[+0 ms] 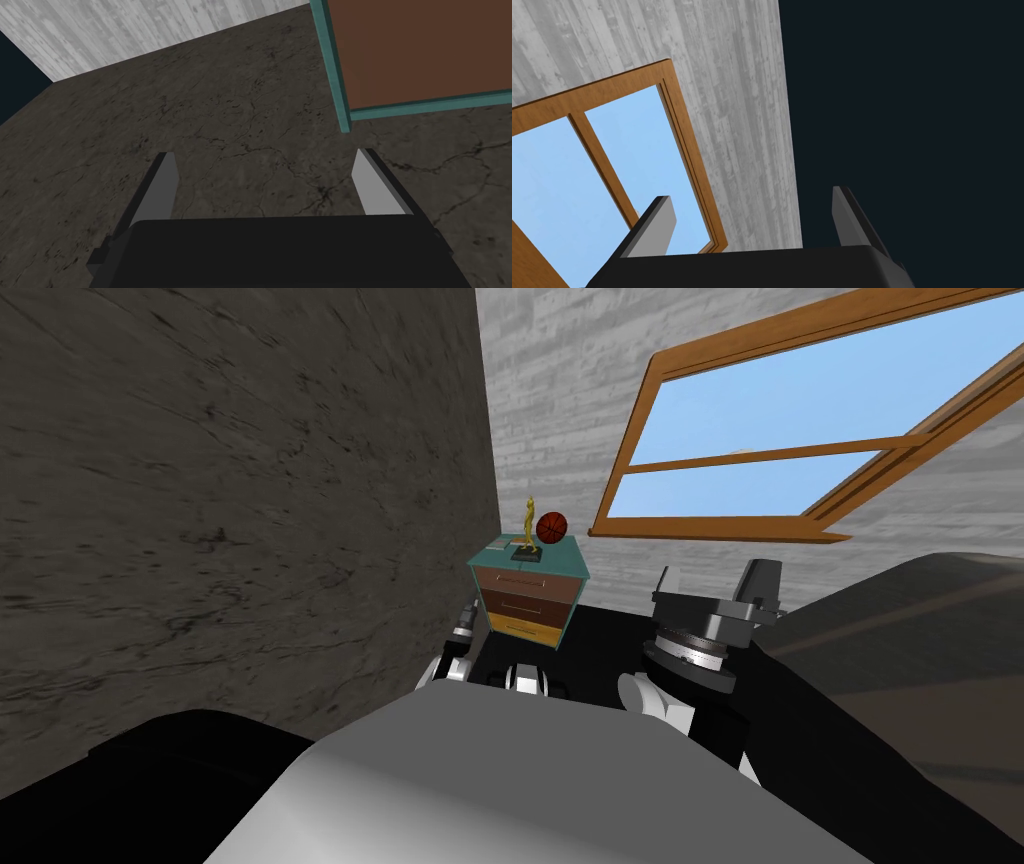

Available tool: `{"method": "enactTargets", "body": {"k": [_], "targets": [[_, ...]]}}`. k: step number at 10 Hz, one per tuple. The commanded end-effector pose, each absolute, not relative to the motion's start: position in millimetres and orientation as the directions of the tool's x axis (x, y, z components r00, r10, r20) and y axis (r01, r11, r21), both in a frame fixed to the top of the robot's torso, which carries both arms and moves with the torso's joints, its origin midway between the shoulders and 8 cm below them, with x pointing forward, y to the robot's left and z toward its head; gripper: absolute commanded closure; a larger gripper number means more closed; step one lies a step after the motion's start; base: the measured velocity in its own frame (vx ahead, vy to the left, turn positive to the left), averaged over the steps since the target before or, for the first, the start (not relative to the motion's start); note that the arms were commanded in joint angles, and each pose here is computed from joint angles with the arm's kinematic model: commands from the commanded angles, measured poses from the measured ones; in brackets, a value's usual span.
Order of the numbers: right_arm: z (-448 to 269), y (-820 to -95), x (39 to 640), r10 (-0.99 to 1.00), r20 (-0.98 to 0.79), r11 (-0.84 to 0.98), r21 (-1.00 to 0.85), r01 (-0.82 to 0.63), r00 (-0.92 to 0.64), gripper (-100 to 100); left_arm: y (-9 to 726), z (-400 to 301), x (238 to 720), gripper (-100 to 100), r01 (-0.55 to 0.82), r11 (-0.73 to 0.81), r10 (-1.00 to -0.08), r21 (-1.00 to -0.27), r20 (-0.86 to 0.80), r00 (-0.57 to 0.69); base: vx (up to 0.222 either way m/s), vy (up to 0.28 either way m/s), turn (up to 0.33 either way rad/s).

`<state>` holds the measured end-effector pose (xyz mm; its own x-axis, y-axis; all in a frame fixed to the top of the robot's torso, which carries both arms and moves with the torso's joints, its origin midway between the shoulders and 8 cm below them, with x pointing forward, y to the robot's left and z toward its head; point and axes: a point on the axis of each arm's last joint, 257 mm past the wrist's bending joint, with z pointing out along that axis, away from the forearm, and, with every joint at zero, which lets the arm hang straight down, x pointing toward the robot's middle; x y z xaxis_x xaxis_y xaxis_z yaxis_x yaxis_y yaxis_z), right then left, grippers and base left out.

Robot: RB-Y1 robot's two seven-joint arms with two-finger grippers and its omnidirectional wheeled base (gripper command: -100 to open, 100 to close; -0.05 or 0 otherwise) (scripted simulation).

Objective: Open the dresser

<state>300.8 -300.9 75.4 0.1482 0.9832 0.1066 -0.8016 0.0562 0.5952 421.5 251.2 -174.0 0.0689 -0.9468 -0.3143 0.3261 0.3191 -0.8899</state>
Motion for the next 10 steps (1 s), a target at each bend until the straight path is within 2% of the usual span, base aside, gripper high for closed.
{"method": "enactTargets", "body": {"k": [1,8,10], "targets": [[75.4,-300.9,300.8,0.983,0.107,0.056,0.595,-0.802,0.148,0,248.8,-190.2,425.8,-100,0.308,0.325,-0.944,-0.894,-0.325,0.053,0.107,-0.03,-0.044],[75.4,-300.9,300.8,0.983,0.107,0.056,0.595,-0.802,0.148,0,234.7,-237.3,435.5,-100,0.251,0.327,-0.942,-0.911,-0.337,0.006,0.124,-0.041,-0.05],[75.4,-300.9,300.8,0.983,0.107,0.056,0.595,-0.802,0.148,0,226.9,-254.7,438.3,-100,0.229,0.322,-0.943,-0.918,-0.334,-0.011,0.193,-0.044,-0.075]]}}
